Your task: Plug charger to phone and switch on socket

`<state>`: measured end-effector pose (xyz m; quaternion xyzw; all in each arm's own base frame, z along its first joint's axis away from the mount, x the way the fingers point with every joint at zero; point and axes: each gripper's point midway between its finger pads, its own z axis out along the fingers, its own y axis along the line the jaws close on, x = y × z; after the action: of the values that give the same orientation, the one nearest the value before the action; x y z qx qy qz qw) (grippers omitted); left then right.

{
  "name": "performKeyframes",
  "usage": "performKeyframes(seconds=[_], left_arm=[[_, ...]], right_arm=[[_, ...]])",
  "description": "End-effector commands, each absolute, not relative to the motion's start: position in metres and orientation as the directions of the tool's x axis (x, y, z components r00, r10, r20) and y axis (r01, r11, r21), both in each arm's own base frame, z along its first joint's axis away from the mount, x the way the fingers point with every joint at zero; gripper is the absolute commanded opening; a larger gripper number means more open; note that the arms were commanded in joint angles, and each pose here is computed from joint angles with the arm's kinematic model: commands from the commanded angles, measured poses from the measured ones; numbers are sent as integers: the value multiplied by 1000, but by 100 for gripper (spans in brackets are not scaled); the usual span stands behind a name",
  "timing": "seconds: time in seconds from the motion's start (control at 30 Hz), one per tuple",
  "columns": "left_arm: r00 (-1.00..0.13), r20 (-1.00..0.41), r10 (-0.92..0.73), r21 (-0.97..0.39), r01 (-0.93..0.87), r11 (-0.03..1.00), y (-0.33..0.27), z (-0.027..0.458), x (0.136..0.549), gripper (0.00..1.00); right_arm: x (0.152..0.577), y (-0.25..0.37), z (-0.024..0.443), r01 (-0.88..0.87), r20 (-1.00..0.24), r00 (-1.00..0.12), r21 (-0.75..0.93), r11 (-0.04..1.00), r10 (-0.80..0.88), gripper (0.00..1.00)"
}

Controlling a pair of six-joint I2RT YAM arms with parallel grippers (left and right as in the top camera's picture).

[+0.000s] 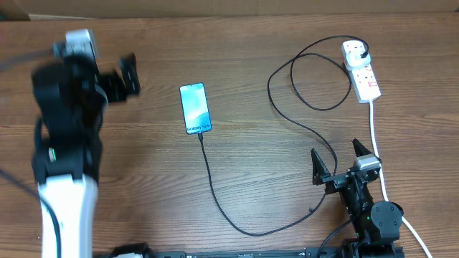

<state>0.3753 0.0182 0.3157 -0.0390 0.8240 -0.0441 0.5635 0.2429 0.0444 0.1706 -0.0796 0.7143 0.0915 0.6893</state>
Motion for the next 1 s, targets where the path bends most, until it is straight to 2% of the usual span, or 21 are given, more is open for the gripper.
performKeyframes(seconds=[0.0,0.2,0.3,0.53,0.67,0.77,0.97], left_arm=[[-362,-932,-18,-47,71,996,6,272,343,99],[-273,-961,34,7,100,995,-1,238,300,100],[-230,-956,182,131,218,967,-18,214,280,100],[-121,-938,326,288,256,923,-29,170,253,100],[-116,-938,328,299,214,930,-23,153,248,100],[-143,-962,234,219,114,969,-9,139,248,100],[-105,-979,172,174,-6,985,6,153,245,100]], right_arm=[[243,44,169,-238,-999,-33,25,971,18,100],[243,44,169,-238,-999,-33,25,971,18,100],[243,44,169,-238,-999,-33,25,971,18,100],[243,44,169,-238,-999,-33,25,971,18,100],[243,44,169,-238,-999,-33,25,971,18,100],[243,44,169,-238,-999,-33,25,971,18,100],[243,44,169,-238,-999,-33,25,971,18,100]])
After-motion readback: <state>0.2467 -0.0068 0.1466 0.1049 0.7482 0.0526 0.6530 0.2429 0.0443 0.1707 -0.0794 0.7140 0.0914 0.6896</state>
